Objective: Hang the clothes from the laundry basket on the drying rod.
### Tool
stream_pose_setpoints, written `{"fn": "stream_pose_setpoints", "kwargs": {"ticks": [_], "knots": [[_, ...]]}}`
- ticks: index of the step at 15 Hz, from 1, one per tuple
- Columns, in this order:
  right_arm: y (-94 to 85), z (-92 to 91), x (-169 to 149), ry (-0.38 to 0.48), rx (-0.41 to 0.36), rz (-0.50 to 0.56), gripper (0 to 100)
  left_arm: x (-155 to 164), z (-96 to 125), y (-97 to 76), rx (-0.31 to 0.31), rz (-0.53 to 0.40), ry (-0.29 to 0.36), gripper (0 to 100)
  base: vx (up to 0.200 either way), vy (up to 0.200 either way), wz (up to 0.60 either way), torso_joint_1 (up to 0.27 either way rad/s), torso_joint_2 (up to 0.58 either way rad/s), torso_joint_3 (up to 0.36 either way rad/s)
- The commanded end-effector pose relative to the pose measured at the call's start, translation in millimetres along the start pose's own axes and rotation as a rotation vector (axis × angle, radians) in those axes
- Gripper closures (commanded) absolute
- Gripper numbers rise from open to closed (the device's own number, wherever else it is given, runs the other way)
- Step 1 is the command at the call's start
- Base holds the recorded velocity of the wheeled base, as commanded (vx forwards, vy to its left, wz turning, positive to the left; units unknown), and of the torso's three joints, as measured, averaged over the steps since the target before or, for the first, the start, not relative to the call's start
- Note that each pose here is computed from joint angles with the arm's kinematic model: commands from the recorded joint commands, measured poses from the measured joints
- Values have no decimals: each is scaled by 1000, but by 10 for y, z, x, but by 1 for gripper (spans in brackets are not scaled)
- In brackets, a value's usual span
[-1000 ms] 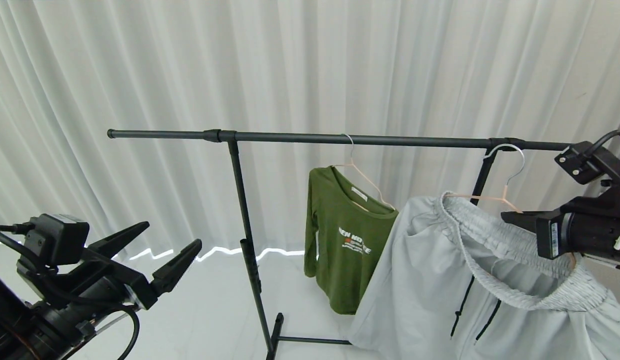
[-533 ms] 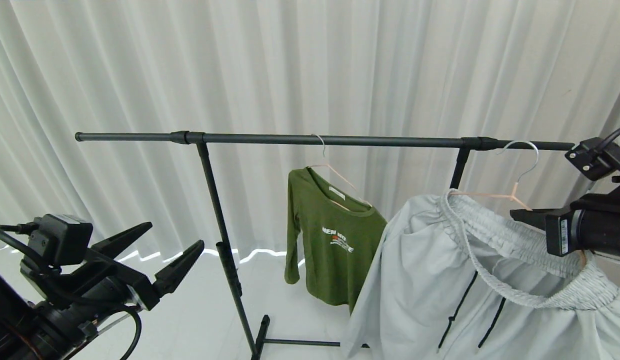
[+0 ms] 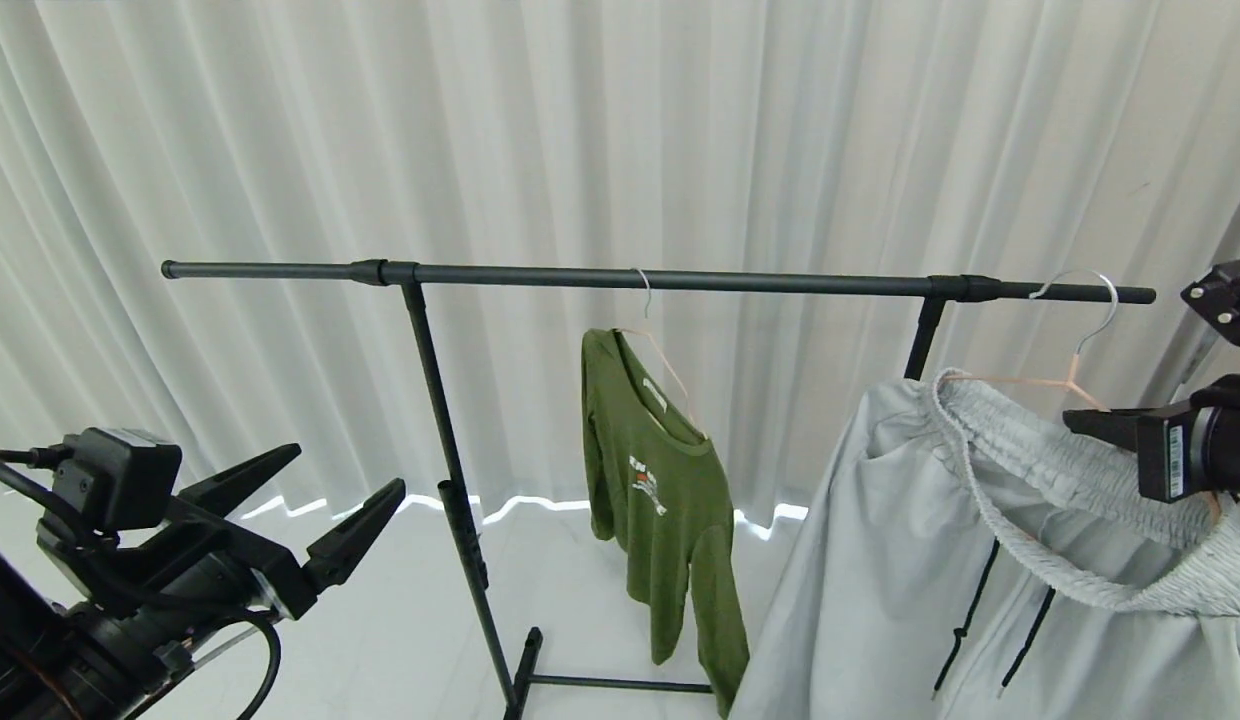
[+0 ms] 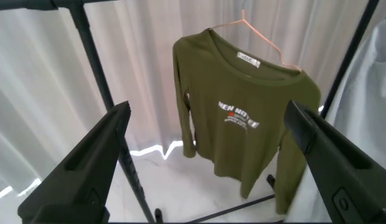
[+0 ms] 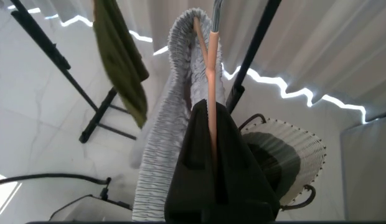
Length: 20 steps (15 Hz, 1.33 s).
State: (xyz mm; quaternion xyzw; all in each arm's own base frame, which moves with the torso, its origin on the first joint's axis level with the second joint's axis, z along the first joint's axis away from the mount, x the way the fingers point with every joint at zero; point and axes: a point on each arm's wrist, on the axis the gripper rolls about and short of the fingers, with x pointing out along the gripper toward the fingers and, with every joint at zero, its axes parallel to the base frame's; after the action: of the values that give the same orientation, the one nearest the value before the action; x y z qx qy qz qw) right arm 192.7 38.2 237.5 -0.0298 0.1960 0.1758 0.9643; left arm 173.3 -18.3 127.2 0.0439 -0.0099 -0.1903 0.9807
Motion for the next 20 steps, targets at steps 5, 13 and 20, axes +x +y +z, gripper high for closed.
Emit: {"fn": "stream_pose_setpoints", "kwargs": {"ticks": [5,13,20], "knots": [[6,22,16,-12,-34,14,100,-4,6,-1,4,0,-3,0,80,0,0,3,1,1],[41,22,46,-4,-42,35,100,-3,3,2,5,2,-2,0,200,0,0,1,2,4],[66,-31,180,41,-35,53,100,-3,3,2,3,2,-2,0,114,0,0,2,2,2]]}}
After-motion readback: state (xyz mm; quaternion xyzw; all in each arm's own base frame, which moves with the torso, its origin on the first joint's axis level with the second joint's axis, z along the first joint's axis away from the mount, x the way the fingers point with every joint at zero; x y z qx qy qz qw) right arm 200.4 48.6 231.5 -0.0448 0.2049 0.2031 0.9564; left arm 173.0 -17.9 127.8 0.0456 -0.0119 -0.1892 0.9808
